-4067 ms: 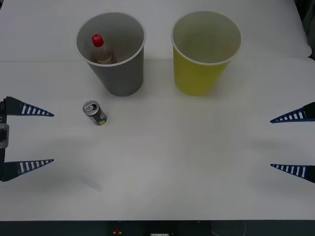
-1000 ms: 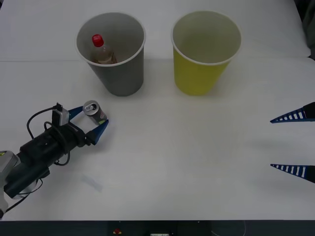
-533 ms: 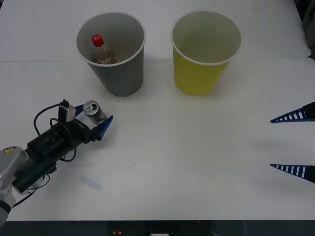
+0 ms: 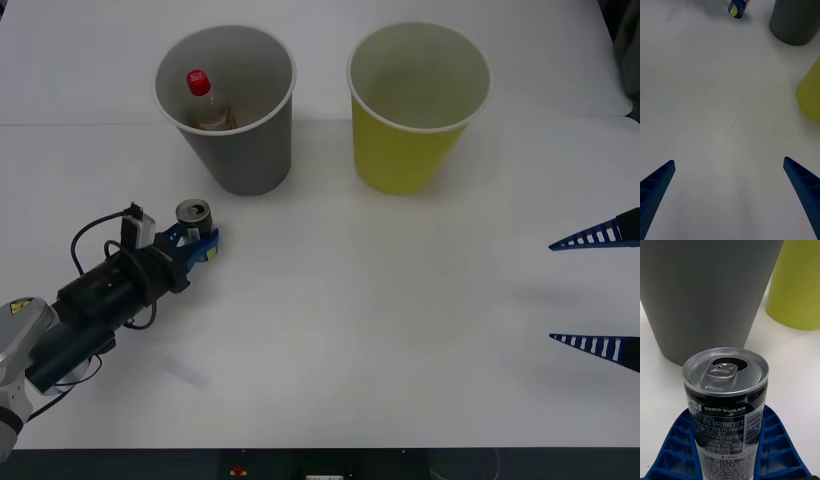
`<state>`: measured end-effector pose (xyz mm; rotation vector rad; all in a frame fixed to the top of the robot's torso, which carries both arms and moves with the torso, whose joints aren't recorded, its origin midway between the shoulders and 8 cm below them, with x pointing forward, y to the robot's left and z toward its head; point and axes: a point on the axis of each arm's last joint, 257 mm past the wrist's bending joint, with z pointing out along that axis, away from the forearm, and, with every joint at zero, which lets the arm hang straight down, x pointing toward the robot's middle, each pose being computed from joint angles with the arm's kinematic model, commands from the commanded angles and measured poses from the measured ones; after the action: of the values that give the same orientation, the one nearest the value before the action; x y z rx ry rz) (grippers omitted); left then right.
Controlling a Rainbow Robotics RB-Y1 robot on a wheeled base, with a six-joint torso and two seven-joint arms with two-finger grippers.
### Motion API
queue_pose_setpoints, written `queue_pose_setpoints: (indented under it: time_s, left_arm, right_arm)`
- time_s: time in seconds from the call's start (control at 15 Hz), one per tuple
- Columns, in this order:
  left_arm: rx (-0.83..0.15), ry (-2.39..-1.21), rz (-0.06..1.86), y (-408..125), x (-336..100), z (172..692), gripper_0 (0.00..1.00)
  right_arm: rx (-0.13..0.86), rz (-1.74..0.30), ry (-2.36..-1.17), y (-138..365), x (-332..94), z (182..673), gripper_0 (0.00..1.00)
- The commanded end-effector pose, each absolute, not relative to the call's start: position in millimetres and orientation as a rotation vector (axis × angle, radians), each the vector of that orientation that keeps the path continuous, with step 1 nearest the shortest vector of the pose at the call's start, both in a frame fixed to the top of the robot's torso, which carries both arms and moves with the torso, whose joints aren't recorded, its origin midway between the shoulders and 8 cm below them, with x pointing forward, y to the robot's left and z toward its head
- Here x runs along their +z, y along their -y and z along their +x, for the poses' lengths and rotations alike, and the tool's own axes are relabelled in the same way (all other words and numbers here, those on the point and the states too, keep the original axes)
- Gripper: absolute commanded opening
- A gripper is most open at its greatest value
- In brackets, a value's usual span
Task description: Put the can into the green bin and the plastic bottle into the gray bin
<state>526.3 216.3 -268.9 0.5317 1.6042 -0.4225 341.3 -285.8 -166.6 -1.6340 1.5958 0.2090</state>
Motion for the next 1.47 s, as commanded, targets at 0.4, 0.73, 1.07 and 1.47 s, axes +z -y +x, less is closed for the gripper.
queue_pose_setpoints:
  time_s: [0.4,0.73,1.07,1.47]
  left_arm:
    - [-0.474,-1.596,0.578,-213.8,-264.4,511.3,0.0]
    - [-0.548,-1.689,0.603,-207.6,-237.2,471.0,0.0]
    - [-0.624,-1.797,0.57,-191.1,-206.9,442.9,0.0]
    - [-0.673,-1.912,0.56,-145.8,-153.3,420.6,0.0]
  right_arm:
    - [0.209,-1.634,-1.596,285.8,-166.6,341.3,1.0]
    - [0.209,-1.634,-1.596,285.8,-166.6,341.3,1.0]
    - [0.209,-1.634,-1.596,285.8,-166.6,341.3,1.0]
    - [0.209,-1.634,-1.596,285.8,-166.6,341.3,1.0]
